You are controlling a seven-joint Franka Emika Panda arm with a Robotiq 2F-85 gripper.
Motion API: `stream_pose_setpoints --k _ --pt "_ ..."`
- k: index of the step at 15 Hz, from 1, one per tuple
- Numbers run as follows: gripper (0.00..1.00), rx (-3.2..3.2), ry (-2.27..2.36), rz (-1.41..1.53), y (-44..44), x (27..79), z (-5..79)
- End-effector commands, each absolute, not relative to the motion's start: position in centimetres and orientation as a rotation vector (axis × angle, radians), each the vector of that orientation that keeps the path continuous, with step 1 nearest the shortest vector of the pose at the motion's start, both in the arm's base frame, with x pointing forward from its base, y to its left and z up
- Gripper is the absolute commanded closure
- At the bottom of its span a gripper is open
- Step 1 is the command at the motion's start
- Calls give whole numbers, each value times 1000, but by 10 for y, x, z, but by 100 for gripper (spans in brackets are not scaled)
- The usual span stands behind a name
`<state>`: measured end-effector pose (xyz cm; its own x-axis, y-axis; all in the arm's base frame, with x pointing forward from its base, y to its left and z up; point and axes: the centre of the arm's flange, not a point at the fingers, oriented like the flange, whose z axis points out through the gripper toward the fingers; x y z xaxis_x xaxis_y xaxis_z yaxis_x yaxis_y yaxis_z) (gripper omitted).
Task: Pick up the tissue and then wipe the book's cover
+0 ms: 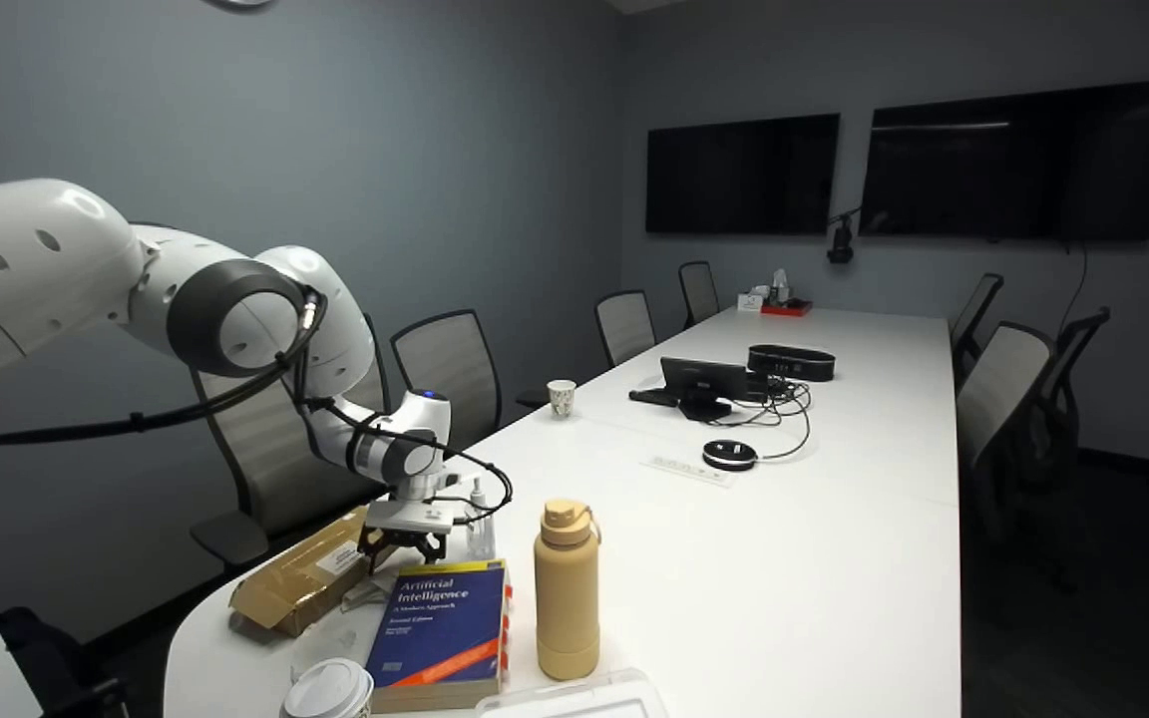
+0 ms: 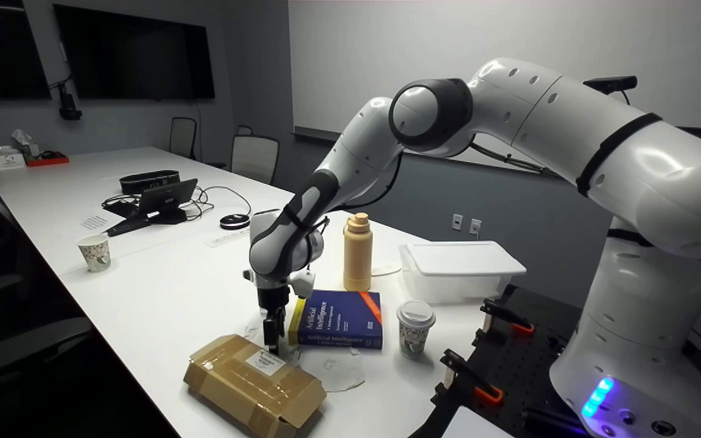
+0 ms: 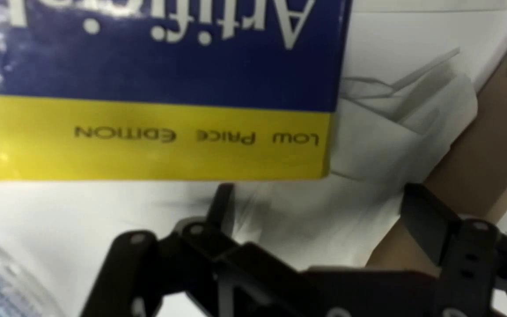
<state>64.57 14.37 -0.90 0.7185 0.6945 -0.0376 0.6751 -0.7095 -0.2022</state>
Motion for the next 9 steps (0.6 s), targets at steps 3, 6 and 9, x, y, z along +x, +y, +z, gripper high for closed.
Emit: stream_pose_setpoints --k 3,6,9 --pt "51 -2730 -1175 202 154 648 -9" --pt "73 -2732 -1181 201 155 648 -7" --pt "96 -2739 -1173 190 156 648 6"
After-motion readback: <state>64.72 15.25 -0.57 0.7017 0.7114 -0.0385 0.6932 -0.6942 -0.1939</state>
